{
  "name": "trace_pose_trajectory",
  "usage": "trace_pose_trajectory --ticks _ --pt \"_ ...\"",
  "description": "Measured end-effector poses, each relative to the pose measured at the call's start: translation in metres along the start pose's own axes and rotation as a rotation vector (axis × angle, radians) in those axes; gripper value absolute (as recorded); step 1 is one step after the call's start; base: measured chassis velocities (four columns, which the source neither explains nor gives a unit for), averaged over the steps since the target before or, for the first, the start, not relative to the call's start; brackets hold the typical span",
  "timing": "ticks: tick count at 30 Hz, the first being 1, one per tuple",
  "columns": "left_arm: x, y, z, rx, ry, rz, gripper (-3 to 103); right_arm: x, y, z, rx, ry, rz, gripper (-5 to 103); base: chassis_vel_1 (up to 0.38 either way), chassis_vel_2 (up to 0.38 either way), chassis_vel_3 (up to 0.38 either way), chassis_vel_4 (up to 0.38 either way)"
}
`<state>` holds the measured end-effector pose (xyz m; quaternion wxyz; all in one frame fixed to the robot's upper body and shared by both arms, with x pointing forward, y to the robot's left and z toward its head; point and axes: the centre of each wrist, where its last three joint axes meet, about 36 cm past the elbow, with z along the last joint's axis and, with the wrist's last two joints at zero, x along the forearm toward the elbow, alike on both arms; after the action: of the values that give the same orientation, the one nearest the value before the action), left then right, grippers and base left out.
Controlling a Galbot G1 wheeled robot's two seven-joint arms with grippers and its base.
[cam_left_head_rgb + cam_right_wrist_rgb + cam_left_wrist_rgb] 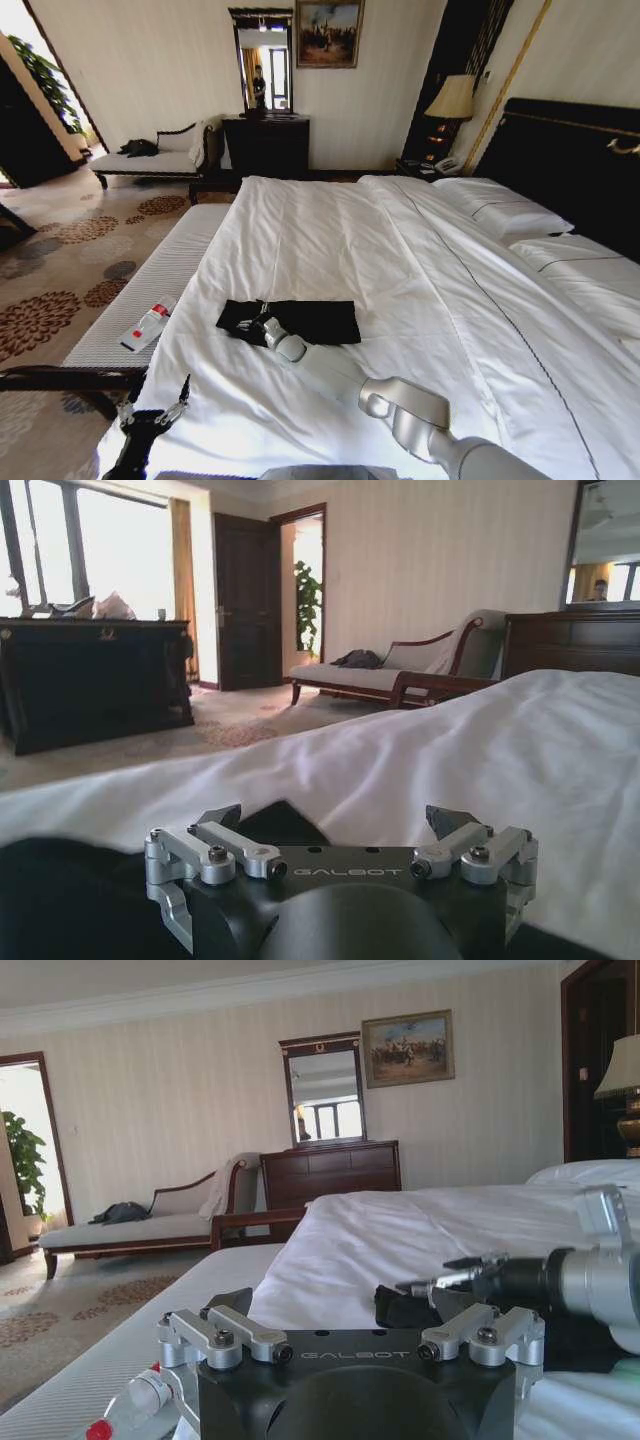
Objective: Fold the clothes on the bed.
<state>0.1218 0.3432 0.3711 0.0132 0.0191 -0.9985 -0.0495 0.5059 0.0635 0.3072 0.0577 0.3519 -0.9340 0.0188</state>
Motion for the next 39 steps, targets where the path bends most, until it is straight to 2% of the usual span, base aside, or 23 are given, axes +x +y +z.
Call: trace_pose_trajectory --ticks 3,5,7,13,15,17,19,23,27,30,35,39 --pt "0.000 0.000 0.000 0.000 0.000 0.000 100 0.013 -0.010 -0.033 -0.081 -0.027 0.034 100 0.000 0.000 0.000 0.000" --pt "0.000 0.000 0.000 0.000 0.000 0.000 100 0.023 -0.013 -0.037 -0.104 -0.019 0.040 100 0.000 0.000 0.000 0.000" --pt "0.000 0.000 0.000 0.000 0.000 0.000 100 0.027 -0.012 -0.034 -0.107 -0.012 0.038 100 0.000 0.000 0.000 0.000" --pt "0.000 0.000 0.000 0.000 0.000 0.000 100 0.055 0.015 -0.010 -0.122 0.022 -0.006 100 0.000 0.000 0.000 0.000" --pt "0.000 0.000 0.000 0.000 0.000 0.000 100 0.058 0.016 -0.006 -0.122 0.023 -0.002 100 0.000 0.000 0.000 0.000" --pt "0.000 0.000 0.000 0.000 0.000 0.000 100 0.064 0.008 -0.004 -0.130 0.006 0.027 100 0.000 0.000 0.000 0.000" --pt "0.000 0.000 0.000 0.000 0.000 0.000 100 0.072 -0.016 -0.020 -0.165 -0.052 0.093 100 0.000 0.000 0.000 0.000" --pt "0.000 0.000 0.000 0.000 0.000 0.000 100 0.079 -0.033 -0.026 -0.177 -0.070 0.131 100 0.000 0.000 0.000 0.000" --pt "0.000 0.000 0.000 0.000 0.000 0.000 100 0.090 -0.057 0.011 -0.145 -0.025 0.187 100 0.000 0.000 0.000 0.000" --pt "0.000 0.000 0.000 0.000 0.000 0.000 100 0.097 -0.063 0.019 -0.149 -0.021 0.215 100 0.000 0.000 0.000 0.000" --pt "0.000 0.000 0.000 0.000 0.000 0.000 100 0.116 -0.082 0.010 -0.198 -0.048 0.293 100 0.000 0.000 0.000 0.000" --pt "0.000 0.000 0.000 0.000 0.000 0.000 100 0.135 -0.094 0.022 -0.189 -0.019 0.329 100 0.000 0.000 0.000 0.000"
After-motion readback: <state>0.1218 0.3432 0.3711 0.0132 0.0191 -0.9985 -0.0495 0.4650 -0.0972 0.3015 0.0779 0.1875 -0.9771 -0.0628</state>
